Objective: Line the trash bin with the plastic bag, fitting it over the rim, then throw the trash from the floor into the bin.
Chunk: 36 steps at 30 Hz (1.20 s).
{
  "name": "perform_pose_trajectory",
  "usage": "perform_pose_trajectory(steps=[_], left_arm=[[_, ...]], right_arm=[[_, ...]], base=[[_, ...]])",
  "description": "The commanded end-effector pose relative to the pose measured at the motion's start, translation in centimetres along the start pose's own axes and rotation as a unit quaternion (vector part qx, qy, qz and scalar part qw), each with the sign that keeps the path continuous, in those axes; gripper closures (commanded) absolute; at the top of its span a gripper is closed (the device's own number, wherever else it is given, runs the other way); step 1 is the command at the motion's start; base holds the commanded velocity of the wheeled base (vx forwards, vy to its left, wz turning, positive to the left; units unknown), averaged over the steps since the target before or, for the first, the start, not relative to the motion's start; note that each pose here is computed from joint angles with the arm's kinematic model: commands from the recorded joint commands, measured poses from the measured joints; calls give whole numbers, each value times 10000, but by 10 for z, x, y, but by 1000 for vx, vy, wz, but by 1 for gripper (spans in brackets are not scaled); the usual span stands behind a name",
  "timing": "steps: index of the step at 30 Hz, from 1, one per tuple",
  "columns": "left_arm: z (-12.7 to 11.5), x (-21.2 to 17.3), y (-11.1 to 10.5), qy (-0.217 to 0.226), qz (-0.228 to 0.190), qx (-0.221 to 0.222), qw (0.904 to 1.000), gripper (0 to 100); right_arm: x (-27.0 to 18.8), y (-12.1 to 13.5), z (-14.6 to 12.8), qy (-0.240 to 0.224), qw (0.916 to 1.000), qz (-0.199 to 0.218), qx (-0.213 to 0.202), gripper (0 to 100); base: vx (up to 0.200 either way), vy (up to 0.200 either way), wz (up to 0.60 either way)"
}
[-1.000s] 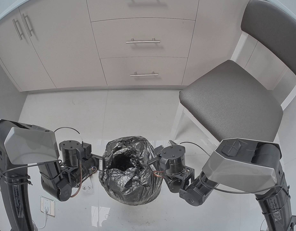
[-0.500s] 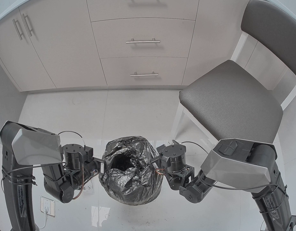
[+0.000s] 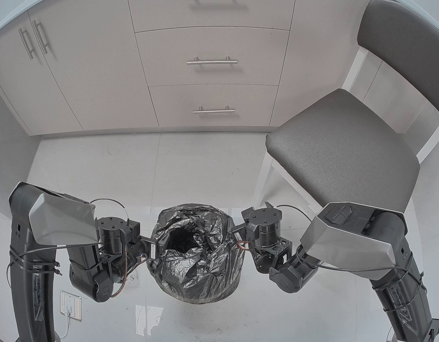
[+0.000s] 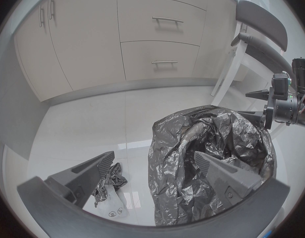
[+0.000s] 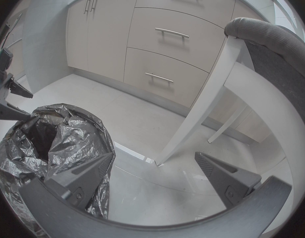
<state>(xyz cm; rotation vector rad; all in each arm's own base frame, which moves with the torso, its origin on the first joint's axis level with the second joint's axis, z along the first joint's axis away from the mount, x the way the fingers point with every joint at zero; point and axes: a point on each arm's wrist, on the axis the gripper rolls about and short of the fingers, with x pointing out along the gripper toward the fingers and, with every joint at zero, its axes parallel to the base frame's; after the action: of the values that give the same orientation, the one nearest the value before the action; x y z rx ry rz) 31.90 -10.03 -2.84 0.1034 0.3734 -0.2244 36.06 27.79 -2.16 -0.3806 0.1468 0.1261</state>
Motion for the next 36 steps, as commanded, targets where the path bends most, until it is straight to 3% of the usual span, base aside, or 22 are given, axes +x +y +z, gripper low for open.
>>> perform_pose_trajectory(steps=[1,9,28,31,36], left_arm=[[-4,0,0,71,3,5,10000,0],[-5,-2,-1,62,-18,13,10000,0],[-8,-3,-4,129,-25,42,9999,0],[-7,-4,-4,120,-39,47,9999,0],[-2,-6,-5,36,-44,57,10000,0]], right_arm=[[5,1,-9,53,10000,-31,-19,0],[13,-3,-7,18,9999,-118,20,0],[36,-5,-42,221,9993,-296,-25,0],[35,-8,-34,154,9994,-323,18,0],[17,-27,15,-174,9988,-442,140,0]], base=[[0,0,0],[0,0,0],[0,0,0],[0,0,0],[0,0,0]])
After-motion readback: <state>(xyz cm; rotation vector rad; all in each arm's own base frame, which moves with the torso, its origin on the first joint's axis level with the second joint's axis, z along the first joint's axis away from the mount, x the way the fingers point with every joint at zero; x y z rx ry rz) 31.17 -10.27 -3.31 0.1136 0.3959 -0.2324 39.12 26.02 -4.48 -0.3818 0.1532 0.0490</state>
